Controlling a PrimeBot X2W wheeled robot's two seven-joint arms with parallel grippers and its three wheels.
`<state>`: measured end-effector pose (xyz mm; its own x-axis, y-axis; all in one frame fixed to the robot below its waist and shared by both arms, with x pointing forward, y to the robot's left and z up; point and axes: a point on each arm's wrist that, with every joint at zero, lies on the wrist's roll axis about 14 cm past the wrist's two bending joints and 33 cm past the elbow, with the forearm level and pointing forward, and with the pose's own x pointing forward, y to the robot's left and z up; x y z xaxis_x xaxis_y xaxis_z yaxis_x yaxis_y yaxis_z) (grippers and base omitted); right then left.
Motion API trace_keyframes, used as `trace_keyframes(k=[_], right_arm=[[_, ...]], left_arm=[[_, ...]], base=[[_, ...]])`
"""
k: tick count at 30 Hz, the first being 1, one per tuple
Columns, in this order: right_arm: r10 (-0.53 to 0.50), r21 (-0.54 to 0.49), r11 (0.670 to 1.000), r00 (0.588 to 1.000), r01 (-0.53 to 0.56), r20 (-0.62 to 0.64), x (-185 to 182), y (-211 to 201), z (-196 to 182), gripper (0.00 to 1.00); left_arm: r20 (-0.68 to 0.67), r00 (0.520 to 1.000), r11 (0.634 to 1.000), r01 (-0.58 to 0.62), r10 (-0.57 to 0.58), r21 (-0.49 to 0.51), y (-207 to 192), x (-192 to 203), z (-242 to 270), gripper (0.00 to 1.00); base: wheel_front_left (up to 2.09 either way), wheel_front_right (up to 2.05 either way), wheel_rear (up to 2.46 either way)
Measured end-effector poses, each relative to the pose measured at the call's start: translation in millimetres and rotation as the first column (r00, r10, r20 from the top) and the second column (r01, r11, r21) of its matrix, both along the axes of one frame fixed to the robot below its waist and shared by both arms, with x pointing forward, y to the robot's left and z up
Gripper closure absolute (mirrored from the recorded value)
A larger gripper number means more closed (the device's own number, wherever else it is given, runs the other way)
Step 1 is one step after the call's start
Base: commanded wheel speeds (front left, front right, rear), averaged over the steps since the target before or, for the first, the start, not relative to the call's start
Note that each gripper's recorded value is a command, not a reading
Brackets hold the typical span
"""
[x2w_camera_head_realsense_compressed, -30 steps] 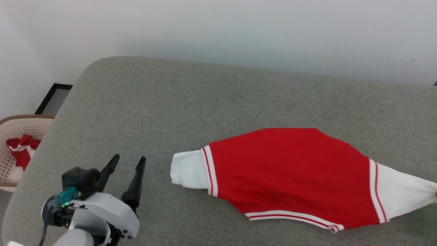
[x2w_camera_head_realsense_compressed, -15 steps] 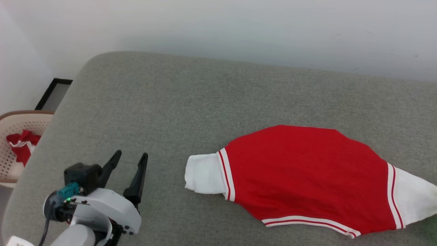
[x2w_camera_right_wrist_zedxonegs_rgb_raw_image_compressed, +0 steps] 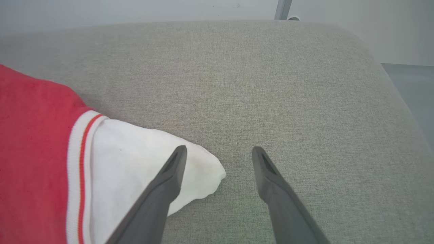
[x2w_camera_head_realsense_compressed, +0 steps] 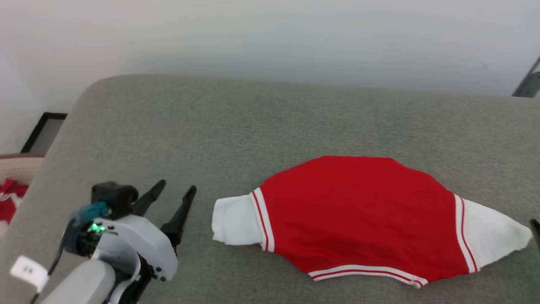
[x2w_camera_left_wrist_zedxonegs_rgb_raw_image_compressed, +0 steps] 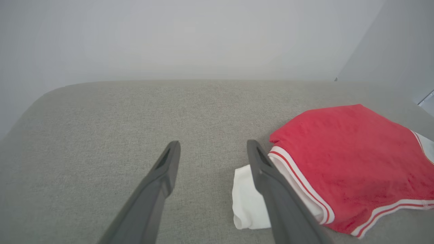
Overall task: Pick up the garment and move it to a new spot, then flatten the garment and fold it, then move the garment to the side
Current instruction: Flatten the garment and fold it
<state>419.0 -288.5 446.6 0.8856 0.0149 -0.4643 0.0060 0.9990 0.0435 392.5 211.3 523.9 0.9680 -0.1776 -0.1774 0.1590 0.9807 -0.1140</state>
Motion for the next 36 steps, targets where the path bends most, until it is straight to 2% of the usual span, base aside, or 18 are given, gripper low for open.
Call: trace_keyframes(k=[4, 8, 13, 18, 24, 34, 36], right_arm=[[-0.027, 0.012, 1.0, 0.992, 0.026, 0.12, -1.9, -2.3, 21.9, 0.0], [-0.062, 0.031, 0.998, 0.968, 0.056, 0.243, -7.0, -3.4, 46.3, 0.0], [-0.094, 0.033, 0.996, 0.918, 0.088, 0.386, -18.0, -4.9, 78.7, 0.0], [-0.122, 0.034, 0.992, 0.881, 0.119, 0.456, -30.4, -6.9, 96.7, 0.0], [-0.151, 0.04, 0.988, 0.867, 0.15, 0.475, -38.4, -12.0, 102.5, 0.0], [-0.174, 0.036, 0.984, 0.88, 0.176, 0.441, -38.9, -18.7, 91.3, 0.0], [-0.176, 0.037, 0.983, 0.883, 0.178, 0.436, -38.7, -19.3, 89.3, 0.0]], left_arm=[[-0.097, 0.993, 0.998, 0.068, -0.069, -0.01, -13.0, 7.1, -5.4, 0.0], [-0.223, 0.967, 0.992, 0.122, -0.125, -0.03, -24.2, 11.7, -16.2, 0.0], [-0.409, 0.898, 0.986, 0.165, -0.162, -0.028, -30.3, 8.7, -40.5, 0.0], [-0.512, 0.842, 0.985, 0.167, -0.17, -0.053, -36.0, 12.9, -52.6, 0.0], [-0.626, 0.763, 0.986, 0.152, -0.16, -0.066, -37.1, 11.7, -78.9, 0.0], [-0.726, 0.676, 0.988, 0.149, -0.128, -0.035, -34.2, 7.8, -125.8, 0.0], [-0.729, 0.674, 0.989, 0.146, -0.119, -0.026, -32.9, 10.1, -131.2, 0.0]], base=[[0.0, 0.0, 0.0], [0.0, 0.0, 0.0], [0.0, 0.0, 0.0], [0.0, 0.0, 0.0], [0.0, 0.0, 0.0], [0.0, 0.0, 0.0], [0.0, 0.0, 0.0]])
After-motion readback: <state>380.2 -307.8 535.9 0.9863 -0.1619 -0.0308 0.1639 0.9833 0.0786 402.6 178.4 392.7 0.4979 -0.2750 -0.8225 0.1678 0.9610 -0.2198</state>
